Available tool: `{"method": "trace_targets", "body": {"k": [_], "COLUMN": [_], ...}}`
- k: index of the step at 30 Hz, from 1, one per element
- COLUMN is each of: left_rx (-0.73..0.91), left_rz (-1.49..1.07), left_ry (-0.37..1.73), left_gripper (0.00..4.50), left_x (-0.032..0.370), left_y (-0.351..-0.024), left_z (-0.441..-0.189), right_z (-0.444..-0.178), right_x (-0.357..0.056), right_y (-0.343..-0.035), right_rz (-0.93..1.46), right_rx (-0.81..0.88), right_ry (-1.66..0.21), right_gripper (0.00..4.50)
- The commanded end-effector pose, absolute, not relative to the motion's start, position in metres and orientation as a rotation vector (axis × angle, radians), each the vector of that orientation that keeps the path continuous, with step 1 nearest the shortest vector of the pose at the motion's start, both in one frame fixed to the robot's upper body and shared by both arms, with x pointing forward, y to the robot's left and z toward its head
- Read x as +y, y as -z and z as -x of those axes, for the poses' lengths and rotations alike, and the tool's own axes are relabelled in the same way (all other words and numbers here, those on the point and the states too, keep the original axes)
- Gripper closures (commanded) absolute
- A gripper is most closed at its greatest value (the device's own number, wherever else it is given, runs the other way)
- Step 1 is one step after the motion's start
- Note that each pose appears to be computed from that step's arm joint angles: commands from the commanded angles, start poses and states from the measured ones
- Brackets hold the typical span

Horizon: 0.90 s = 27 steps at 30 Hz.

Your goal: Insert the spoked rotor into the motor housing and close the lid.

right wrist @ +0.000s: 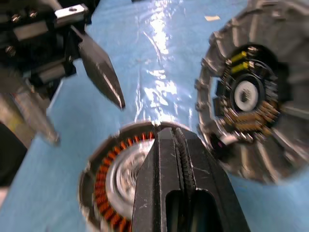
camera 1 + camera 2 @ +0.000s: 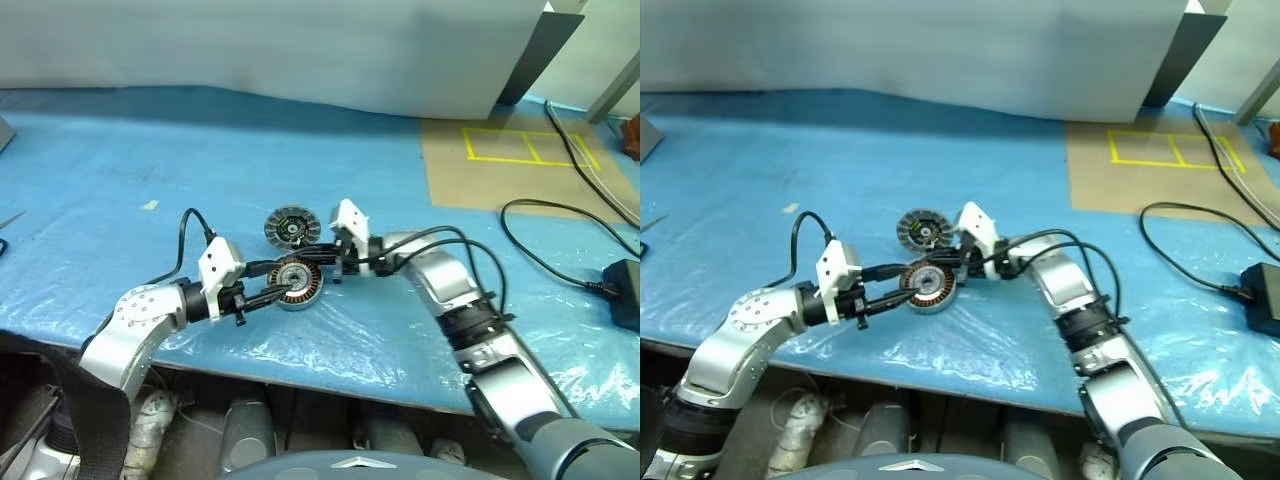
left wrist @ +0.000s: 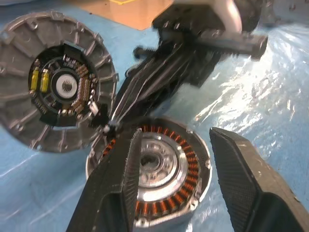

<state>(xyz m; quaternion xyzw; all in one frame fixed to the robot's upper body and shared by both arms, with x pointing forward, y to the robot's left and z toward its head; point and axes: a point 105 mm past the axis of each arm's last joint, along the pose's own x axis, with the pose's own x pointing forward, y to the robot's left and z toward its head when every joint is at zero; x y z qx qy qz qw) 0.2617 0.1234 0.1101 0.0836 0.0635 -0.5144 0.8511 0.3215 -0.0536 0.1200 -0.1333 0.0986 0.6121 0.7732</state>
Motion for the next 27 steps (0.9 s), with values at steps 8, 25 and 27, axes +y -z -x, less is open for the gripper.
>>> {"method": "trace_targets", "body": {"k": [8,25,27], "left_rx": [0.056,0.058,0.063], "left_rz": [-0.158,-0.151,-0.151], "left_ry": [1.108,1.106,1.104], "left_gripper": [2.16,2.16,2.16], "left_x": [0.110,0.113,0.114], "left_y": [-0.118,-0.106,-0.104], "left_z": [-0.266,-0.262,-0.260], "right_z": [-0.338,-0.381,-0.380], "right_x": [-0.135,-0.120,-0.119], "right_y": [-0.161,-0.134,-0.133], "right_rz": [0.878,1.238,1.254], "right_rx": [0.166,0.189,0.190], "right_ry": [-1.259,-1.396,-1.422], "right_gripper": [3.93,0.53,0.53]}}
